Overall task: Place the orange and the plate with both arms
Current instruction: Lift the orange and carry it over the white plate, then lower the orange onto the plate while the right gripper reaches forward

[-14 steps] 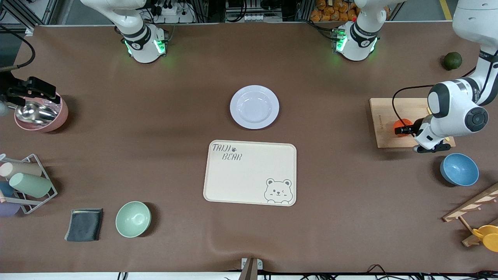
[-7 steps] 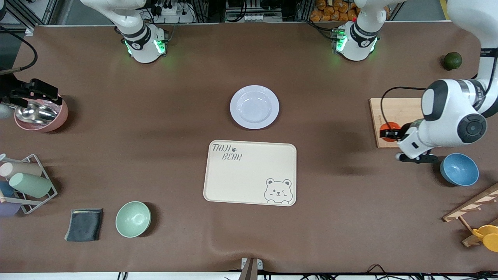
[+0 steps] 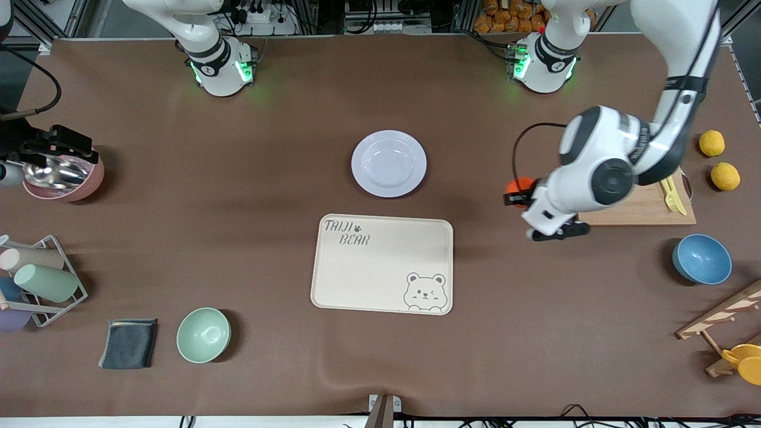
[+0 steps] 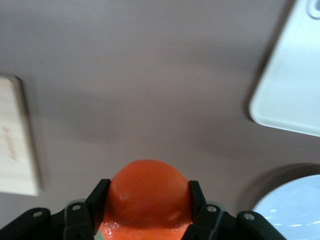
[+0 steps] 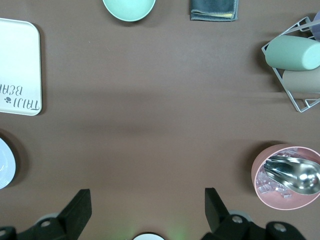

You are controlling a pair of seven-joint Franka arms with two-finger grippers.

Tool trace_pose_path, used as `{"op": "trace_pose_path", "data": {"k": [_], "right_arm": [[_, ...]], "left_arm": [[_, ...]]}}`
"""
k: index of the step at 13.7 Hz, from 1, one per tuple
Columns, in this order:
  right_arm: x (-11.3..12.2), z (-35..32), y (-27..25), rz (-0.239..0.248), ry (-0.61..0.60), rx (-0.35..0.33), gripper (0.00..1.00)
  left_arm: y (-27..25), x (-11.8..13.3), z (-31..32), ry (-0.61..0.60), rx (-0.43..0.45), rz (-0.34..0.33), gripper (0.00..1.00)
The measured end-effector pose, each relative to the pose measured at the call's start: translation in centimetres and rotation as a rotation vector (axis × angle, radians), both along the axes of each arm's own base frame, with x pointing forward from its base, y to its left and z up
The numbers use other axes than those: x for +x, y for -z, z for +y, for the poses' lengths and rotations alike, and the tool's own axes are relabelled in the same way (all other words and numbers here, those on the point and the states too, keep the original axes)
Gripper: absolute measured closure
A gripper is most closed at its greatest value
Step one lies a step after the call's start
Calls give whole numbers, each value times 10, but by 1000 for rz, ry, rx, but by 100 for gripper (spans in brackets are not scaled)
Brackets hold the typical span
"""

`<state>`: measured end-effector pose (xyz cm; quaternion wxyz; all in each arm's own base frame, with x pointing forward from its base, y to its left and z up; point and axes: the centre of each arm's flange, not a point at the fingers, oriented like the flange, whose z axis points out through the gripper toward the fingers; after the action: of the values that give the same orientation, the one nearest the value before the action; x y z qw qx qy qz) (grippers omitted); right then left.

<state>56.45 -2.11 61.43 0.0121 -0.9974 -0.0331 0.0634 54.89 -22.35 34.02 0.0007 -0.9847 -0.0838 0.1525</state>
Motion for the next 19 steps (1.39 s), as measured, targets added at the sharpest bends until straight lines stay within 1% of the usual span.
{"op": "trace_pose_path", "data": {"k": [3, 6, 9, 13, 16, 19], "right_arm": [[1, 0, 1, 1, 0, 1, 0], [1, 1, 1, 1, -1, 2, 0], [1, 2, 3, 4, -2, 14, 0], [2, 5, 24, 33, -1, 37, 0], [0, 12, 41, 66, 5, 104, 0], [-1, 21, 66, 100, 16, 187, 0]], "left_arm": [[12, -35, -84, -59, 39, 3, 32], [31, -66, -145, -175, 50, 7, 32], [52, -95, -192, -264, 65, 1, 32], [79, -129, -243, -366, 38, -19, 32], [107, -153, -268, -395, 34, -6, 32], [130, -163, -272, -407, 23, -1, 32]]}}
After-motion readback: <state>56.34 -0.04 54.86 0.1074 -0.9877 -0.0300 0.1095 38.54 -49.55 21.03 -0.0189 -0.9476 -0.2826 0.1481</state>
